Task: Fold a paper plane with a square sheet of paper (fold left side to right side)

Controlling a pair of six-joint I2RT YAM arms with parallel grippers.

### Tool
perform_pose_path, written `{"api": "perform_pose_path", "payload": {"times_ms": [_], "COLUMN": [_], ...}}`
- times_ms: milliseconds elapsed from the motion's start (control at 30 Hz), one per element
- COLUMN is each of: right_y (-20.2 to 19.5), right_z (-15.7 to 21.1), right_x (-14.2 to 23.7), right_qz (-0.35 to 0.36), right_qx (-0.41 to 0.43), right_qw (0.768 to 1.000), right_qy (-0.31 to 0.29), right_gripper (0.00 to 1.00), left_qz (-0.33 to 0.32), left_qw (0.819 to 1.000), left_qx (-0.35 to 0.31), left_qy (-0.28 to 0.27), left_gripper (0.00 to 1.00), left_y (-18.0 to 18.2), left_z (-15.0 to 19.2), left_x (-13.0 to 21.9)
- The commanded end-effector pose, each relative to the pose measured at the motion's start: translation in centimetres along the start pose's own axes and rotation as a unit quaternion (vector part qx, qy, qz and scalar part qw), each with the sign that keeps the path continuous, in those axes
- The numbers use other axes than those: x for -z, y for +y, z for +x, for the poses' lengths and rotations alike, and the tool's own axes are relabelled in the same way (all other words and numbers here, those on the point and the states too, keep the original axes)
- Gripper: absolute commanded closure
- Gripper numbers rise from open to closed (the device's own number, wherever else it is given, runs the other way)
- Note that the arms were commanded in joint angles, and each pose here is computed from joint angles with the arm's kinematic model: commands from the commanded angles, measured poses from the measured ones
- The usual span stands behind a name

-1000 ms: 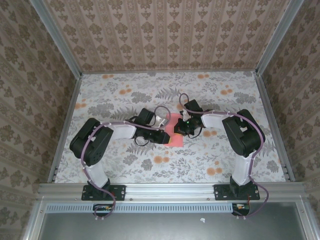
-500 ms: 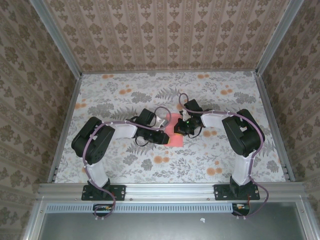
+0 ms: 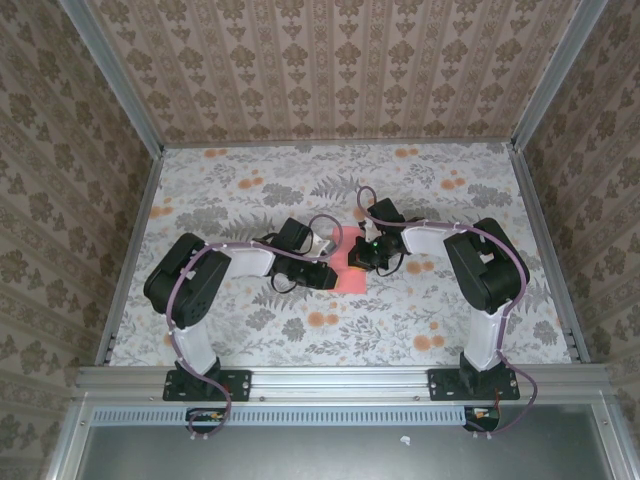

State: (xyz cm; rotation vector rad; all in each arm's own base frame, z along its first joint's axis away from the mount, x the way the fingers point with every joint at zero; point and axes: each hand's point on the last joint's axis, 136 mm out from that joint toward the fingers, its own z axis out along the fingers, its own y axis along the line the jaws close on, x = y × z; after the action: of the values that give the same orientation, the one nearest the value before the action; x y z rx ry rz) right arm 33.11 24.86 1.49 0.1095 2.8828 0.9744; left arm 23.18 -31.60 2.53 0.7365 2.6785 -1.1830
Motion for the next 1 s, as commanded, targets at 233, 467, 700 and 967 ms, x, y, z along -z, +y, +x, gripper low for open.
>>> {"api": "perform_pose_path", "payload": {"times_ms": [233,467,700,967], "right_y": [0.9,2.8,3.2,3.6], "right_z": [-0.2,1.5,3.6,3.9], "right_x": [1.4,2.9,0.5,-0.7], "right_qz": [-0.015,-0.040,-0.029,-0.021], "right_qx": [0.023,0.058,0.073,0.083], "right_qw": [0.999,0.997,0.997,0.995], "right_qy": [-0.024,-0.013,0.024,0.044], "right_gripper": [0.97,1.00,1.00,1.00], "left_qz": [-0.064,-0.081,-0.087,-0.092], "left_qw": [0.998,0.996,0.995,0.995], "left_qx": [0.000,-0.008,-0.011,-0.012], "left_qy": [0.025,0.040,0.040,0.041], "left_gripper": [0.85,0.88,0.89,0.89], "left_y": [2.7,3.1,3.2,3.3], "left_z": [2.2,3.2,3.4,3.4], "left_x": [-0.6,-1.3,-1.3,-1.2]}}
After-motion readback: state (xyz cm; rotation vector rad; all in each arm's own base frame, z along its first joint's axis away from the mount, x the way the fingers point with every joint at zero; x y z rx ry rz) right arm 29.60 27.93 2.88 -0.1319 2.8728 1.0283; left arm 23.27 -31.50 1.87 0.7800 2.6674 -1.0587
